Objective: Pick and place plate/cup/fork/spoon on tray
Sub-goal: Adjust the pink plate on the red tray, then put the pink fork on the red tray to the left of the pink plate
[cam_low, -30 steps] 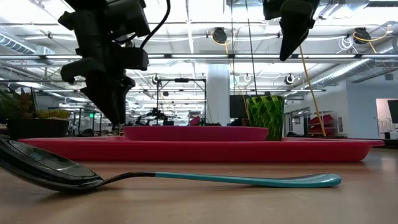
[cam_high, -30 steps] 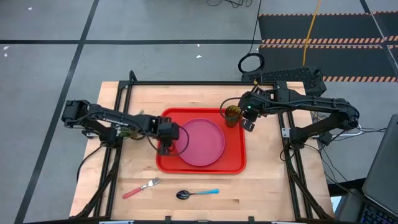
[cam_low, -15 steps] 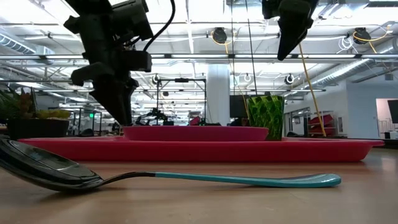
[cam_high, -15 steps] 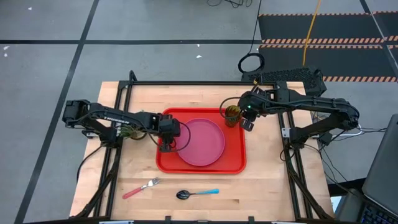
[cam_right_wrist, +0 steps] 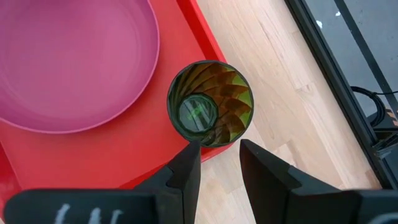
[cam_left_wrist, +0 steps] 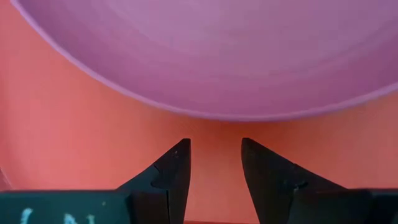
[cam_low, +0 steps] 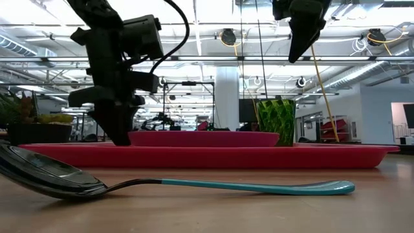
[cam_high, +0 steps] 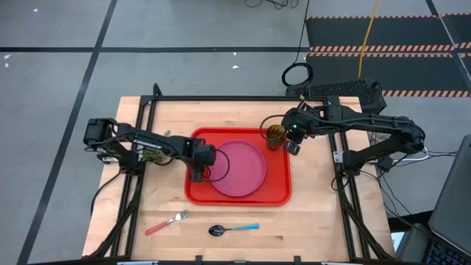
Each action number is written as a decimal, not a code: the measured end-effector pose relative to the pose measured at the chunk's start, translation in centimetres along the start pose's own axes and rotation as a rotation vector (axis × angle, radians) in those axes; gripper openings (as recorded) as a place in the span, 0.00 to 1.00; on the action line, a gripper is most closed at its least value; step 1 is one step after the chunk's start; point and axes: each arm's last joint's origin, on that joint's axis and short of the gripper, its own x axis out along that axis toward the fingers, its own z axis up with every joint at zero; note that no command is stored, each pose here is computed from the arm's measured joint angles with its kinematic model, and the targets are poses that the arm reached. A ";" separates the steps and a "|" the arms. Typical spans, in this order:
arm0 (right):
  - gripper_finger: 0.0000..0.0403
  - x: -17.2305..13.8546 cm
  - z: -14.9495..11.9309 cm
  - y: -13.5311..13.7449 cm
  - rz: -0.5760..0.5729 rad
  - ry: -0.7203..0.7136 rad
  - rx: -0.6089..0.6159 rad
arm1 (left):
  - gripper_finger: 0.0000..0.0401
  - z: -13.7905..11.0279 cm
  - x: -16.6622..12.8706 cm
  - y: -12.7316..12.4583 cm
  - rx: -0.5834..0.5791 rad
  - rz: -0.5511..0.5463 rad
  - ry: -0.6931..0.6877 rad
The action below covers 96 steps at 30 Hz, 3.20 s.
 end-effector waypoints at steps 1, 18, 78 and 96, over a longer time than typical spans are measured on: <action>0.26 0.0 0.0 0.0 0.000 0.000 0.000 | 0.36 0.0 0.0 0.0 -0.001 0.000 -0.002; 0.26 0.0 0.2 0.1 0.006 -0.021 0.013 | 0.36 1.0 -0.2 0.1 -0.019 0.010 -0.092; 0.26 -0.4 2.3 0.8 0.110 -0.236 -0.178 | 0.36 0.7 -8.5 -2.3 -0.111 0.030 0.039; 0.26 -0.6 3.2 1.0 0.102 -0.340 -0.289 | 0.36 -1.2 -13.9 -12.2 -0.577 -0.096 0.248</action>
